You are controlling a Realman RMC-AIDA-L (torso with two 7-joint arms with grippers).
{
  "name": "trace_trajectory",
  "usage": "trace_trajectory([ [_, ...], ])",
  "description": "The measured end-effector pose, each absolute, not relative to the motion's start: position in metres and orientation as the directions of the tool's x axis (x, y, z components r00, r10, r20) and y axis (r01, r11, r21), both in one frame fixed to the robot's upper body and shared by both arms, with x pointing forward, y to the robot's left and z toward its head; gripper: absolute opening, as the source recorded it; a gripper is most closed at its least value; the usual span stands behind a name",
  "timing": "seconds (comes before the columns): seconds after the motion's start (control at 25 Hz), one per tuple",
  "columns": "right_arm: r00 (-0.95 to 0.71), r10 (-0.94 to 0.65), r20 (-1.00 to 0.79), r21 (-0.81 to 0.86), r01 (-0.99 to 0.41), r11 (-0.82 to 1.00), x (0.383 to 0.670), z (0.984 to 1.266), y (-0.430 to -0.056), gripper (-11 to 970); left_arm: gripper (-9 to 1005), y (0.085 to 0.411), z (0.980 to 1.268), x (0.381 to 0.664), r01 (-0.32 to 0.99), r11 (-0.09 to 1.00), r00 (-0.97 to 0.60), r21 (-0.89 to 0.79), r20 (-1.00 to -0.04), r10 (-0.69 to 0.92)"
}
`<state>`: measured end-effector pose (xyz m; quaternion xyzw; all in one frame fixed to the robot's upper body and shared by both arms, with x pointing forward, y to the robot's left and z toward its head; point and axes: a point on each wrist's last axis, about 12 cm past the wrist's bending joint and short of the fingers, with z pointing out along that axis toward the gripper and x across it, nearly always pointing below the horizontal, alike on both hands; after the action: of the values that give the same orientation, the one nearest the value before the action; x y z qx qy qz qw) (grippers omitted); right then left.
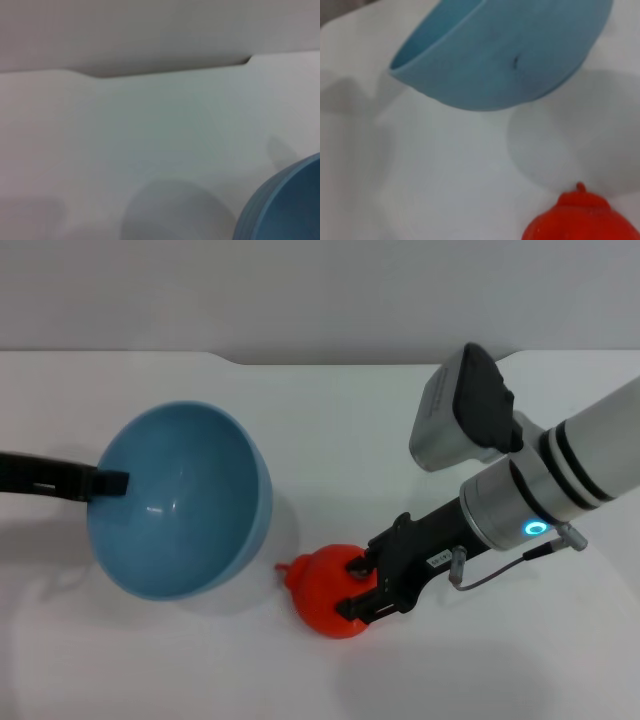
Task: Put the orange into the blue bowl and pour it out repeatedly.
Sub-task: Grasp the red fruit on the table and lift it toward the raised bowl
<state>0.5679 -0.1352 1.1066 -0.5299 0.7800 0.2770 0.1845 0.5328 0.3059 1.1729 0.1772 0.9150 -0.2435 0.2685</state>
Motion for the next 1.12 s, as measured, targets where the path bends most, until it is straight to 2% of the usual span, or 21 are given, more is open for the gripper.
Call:
trace_trajectory([
  [0.24,-0.370,-0.743,-0.558,0.184,-0.928,0.324,0.569,1.087,-0.133,518,-1,0.302,1.173,0.534,0.466,0.814,-0.794,-0.345,-0.568,0.214],
  [0.68,-0.353,-0.723,-0.594,0.132,-0.929,0.345,0.568,1.086,-0.132,516,-1,0.299,1.177,0.535,0.482,0.807,-0.789,-0.342,-0.570,0.230],
  [0.92,-0.361,-0.695,-0.622,0.131,-0.923,0.362,0.566,1.092,-0.139,247,-1,0.297,1.178,0.536,0.488,0.804,-0.786,-0.340,-0.572,0.235],
  [1.08,-0.423,-0.618,-0.662,0.169,-0.888,0.427,0.567,1.102,-0.161,88,-1,0.288,1.178,0.540,0.517,0.789,-0.778,-0.332,-0.567,0.271],
  [1.12,-0.423,-0.618,-0.662,0.169,-0.888,0.427,0.567,1.102,-0.161,82,-1,0.288,1.178,0.540,0.517,0.789,-0.778,-0.332,-0.567,0.271],
])
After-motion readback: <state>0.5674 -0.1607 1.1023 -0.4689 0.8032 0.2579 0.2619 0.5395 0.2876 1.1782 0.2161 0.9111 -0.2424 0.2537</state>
